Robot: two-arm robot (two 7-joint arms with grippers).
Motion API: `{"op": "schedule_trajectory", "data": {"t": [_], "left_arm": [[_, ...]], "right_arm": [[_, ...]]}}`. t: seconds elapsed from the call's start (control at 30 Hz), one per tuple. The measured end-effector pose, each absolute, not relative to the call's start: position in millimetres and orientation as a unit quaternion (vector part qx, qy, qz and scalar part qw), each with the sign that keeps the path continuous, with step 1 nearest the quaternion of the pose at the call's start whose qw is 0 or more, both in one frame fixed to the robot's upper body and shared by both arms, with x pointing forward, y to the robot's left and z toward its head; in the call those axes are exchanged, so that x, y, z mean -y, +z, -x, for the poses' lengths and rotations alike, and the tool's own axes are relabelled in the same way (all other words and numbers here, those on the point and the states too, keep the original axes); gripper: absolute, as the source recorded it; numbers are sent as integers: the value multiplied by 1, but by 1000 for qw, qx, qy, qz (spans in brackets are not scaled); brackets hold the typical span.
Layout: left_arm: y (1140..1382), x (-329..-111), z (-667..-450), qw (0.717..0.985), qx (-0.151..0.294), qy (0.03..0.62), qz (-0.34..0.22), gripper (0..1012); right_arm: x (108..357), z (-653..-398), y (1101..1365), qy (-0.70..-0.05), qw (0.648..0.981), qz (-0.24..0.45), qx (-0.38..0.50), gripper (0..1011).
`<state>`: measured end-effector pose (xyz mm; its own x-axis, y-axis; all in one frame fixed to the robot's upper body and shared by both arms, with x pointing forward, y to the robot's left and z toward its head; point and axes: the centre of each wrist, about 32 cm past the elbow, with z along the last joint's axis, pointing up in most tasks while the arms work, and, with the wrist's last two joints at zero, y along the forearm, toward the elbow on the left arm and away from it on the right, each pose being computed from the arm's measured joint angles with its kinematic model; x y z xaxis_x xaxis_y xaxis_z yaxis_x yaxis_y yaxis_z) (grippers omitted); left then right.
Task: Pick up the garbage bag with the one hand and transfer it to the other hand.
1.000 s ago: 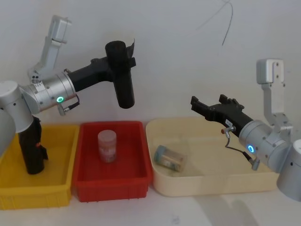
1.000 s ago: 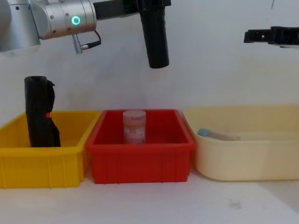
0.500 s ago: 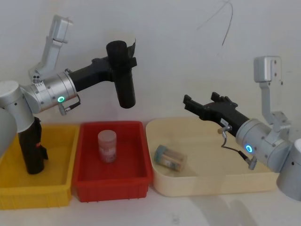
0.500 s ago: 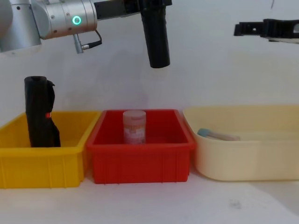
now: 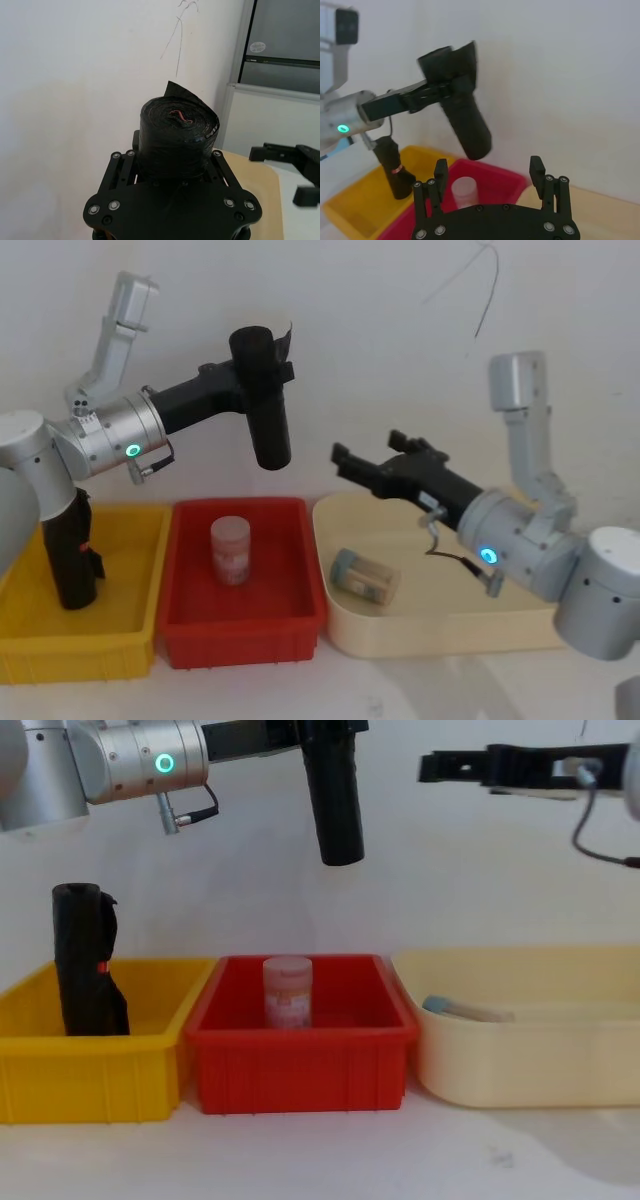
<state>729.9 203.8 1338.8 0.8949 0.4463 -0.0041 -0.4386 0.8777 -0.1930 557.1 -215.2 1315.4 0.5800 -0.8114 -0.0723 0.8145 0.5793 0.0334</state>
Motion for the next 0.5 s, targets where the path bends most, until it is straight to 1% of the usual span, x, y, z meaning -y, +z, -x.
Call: {"op": "schedule_trajectory", "data": {"t": [0.27,0.5], "left_arm": [[1339,-204,-730,969,20,228,95,476],[1339,-204,-730,969,20,228,95,476]], "right_arm": [[188,-568,1308,-444,896,-17,9,1000],[168,-576,1300,-459,888,-3,34,1000]]}}
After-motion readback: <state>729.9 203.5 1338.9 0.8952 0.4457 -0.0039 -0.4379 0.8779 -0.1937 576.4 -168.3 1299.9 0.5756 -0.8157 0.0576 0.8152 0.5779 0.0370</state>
